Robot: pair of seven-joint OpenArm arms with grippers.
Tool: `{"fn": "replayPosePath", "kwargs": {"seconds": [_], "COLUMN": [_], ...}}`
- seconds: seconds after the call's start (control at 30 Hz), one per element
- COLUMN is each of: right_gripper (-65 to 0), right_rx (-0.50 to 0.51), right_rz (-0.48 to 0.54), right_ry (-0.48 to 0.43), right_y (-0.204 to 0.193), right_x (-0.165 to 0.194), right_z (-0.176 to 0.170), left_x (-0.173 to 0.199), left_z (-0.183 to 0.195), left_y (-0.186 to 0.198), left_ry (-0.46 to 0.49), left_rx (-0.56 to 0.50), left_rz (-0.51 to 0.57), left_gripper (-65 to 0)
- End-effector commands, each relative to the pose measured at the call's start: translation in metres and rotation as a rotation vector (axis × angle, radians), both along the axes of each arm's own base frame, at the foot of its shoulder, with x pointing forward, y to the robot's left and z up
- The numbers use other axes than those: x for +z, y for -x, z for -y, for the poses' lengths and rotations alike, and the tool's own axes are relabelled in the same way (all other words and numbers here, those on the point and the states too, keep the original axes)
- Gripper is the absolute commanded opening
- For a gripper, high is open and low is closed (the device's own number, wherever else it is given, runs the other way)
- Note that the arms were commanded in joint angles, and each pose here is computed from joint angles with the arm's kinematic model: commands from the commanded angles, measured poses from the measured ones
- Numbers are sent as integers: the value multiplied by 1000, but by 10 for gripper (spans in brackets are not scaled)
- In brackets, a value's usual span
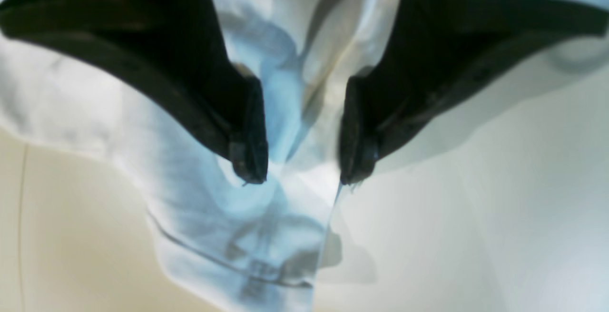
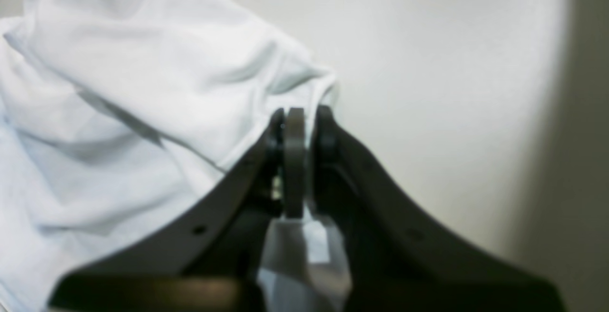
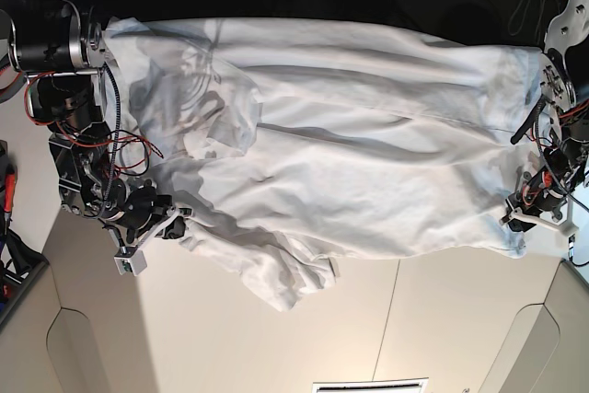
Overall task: Layout the t-shirt on the table in an organized manner, then fold the t-shirt properly
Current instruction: 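Grasp the opposite shirt edge with both grippers, spreading it apart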
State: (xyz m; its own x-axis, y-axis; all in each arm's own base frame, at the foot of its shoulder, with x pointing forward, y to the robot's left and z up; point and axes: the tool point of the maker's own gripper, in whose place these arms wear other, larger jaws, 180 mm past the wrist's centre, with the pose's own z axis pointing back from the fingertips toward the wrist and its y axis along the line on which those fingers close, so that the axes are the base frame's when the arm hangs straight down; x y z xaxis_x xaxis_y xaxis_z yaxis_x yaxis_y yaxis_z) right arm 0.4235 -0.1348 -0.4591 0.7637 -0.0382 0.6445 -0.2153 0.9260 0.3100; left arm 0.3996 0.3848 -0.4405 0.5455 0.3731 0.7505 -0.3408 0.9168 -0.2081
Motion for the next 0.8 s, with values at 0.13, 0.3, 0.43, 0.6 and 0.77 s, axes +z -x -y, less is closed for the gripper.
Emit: {"fn": "replayPosePath", "kwargs": {"seconds": [0.13,0.3,0.43,0.6,0.77], "right_gripper": [-650,-650,-650,-650,-650], "right_rx": [14,14,14,14,27], "right_rz": [21,20,20,25,105], "right_ry": [6,6,6,5,6], "right_y": [-10,-9,-9,-11,-16], "right_x": [11,11,11,12,32], "right_z": [0,0,0,0,-4], "left_x": [9,1,-1,3,15], "left_z": [7,5,5,4,-3], "left_y": [-13,-9,-8,-11,-14], "left_ry": [-102,-209,-230,-255,-279], "left_rx": [-123,-155,-163,-187,-195], "left_rz": [-19,-87,-101,-79,-51], "left_gripper": [-363,-378,-610,-650,-650]}}
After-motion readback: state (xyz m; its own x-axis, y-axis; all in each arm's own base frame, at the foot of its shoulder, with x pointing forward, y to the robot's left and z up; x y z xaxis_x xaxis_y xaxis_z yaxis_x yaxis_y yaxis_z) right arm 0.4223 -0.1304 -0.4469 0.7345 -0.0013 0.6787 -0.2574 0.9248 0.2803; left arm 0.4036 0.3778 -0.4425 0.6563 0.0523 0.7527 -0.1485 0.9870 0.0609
